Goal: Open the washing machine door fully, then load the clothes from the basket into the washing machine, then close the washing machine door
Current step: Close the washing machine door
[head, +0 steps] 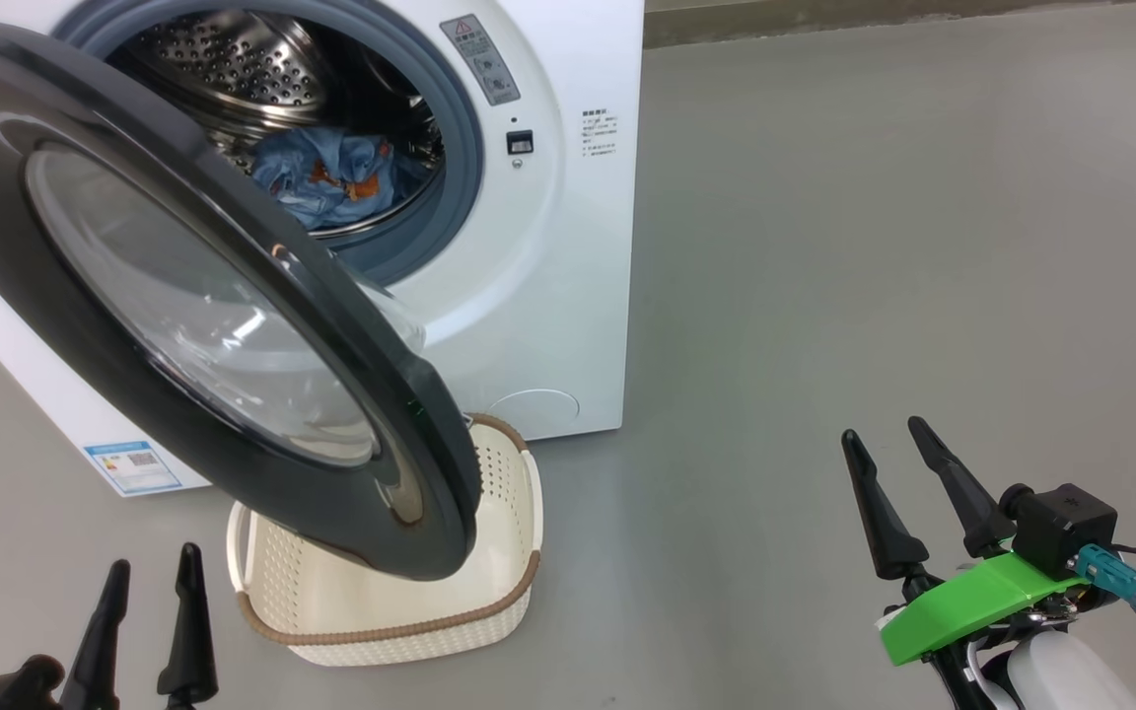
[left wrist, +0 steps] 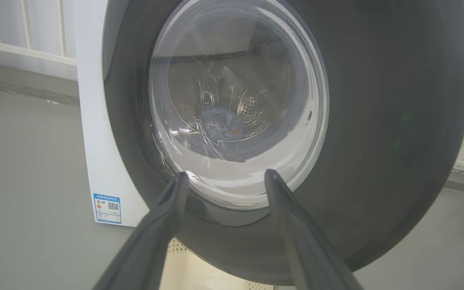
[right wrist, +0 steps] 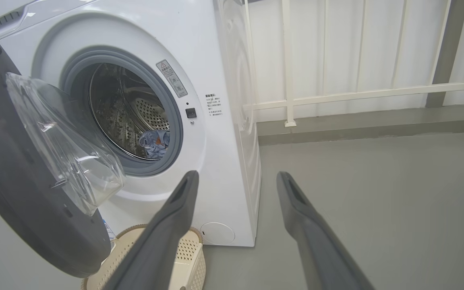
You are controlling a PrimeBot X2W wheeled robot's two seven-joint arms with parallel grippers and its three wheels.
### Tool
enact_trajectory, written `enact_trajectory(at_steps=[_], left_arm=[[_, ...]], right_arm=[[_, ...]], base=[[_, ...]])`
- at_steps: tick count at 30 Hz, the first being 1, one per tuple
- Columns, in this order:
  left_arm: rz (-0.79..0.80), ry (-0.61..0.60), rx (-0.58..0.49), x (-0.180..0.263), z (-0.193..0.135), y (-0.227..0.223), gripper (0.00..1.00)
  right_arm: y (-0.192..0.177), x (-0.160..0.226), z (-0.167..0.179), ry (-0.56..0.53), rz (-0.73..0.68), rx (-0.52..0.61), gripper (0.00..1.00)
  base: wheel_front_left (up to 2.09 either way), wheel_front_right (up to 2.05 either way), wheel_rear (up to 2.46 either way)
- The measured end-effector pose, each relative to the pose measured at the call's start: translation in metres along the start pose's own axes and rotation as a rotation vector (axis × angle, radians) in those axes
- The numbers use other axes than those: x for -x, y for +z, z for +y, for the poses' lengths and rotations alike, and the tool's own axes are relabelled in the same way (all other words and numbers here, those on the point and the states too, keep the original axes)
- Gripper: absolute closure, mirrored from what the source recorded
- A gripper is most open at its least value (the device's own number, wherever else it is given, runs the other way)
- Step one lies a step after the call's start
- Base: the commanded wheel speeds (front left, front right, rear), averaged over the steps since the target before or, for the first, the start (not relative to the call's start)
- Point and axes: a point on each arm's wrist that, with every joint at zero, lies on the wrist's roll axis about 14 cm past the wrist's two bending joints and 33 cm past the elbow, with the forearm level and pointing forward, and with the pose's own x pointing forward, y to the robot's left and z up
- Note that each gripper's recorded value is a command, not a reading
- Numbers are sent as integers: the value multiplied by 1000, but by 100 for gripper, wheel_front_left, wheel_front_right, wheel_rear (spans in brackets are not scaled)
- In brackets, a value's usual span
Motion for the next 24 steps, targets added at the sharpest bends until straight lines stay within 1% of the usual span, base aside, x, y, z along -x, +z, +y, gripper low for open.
enact_trajectory(at_steps=[24], left_arm=[[-3,10,-10,4,3,-1,0]], right_arm=[[-1,-4,6,18,2,-2,0]], base=[[0,0,0]])
